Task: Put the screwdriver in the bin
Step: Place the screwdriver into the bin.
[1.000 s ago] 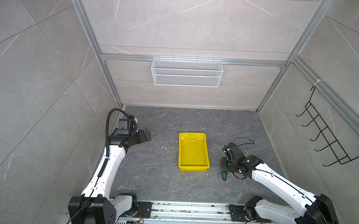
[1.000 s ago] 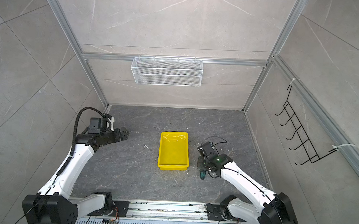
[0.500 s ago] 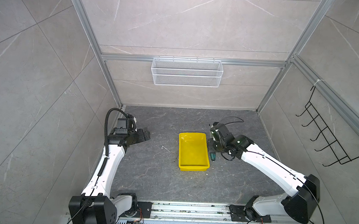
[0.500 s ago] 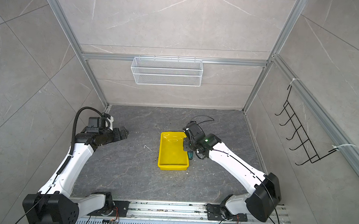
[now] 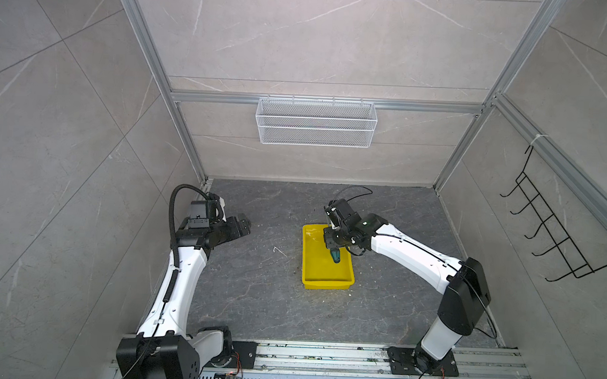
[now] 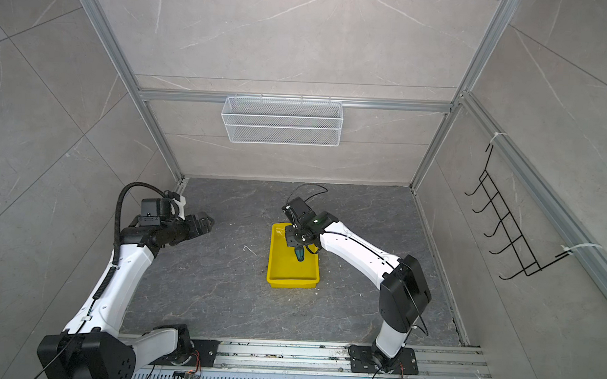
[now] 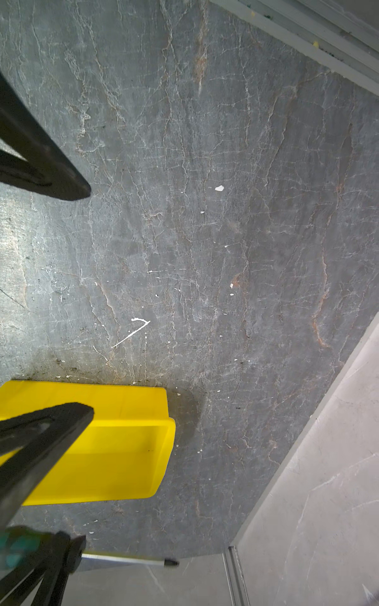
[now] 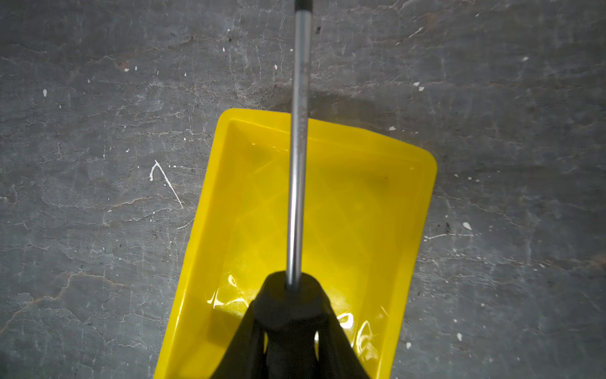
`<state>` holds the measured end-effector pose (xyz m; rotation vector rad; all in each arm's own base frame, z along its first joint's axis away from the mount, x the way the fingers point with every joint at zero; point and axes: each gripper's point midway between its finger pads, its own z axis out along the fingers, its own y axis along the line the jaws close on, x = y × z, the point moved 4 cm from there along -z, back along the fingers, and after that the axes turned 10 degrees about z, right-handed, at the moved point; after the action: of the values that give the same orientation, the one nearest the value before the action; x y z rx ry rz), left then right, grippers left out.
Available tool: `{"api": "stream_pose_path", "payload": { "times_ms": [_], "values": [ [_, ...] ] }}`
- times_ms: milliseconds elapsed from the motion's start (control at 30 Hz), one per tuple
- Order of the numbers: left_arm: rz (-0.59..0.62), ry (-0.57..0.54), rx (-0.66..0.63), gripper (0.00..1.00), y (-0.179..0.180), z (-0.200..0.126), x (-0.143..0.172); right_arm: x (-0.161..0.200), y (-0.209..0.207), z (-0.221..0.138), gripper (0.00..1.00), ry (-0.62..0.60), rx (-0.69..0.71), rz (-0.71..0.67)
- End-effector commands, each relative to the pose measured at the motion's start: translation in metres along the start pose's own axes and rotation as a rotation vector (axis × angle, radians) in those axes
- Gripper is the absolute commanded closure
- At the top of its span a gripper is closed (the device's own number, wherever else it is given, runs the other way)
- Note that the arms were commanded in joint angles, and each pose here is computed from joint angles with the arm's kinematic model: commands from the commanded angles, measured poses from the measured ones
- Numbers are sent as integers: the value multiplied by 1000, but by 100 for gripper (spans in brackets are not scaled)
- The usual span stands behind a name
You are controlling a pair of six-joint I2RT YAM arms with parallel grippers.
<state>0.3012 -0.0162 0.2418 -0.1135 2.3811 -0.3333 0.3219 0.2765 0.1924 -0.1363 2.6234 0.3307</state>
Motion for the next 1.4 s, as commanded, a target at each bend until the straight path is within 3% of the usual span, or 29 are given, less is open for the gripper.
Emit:
{"api": "stream_pose_path", "payload": {
  "times_ms": [0,633,1233,1367],
  "values": [
    [9,-59,14,0,-4,-13,-6,-4,14,1,86,-4,-51,-32],
    [38,-80,-12,0,-2,-15,-5,42,6,68,85,164,-36,-88],
    [33,-82,-4,0,-3,-15,-5,74,-1,89,84,212,-7,-69],
    [32,-76,2,0,-4,-13,-4,73,-2,93,78,213,7,-80]
  ]
}}
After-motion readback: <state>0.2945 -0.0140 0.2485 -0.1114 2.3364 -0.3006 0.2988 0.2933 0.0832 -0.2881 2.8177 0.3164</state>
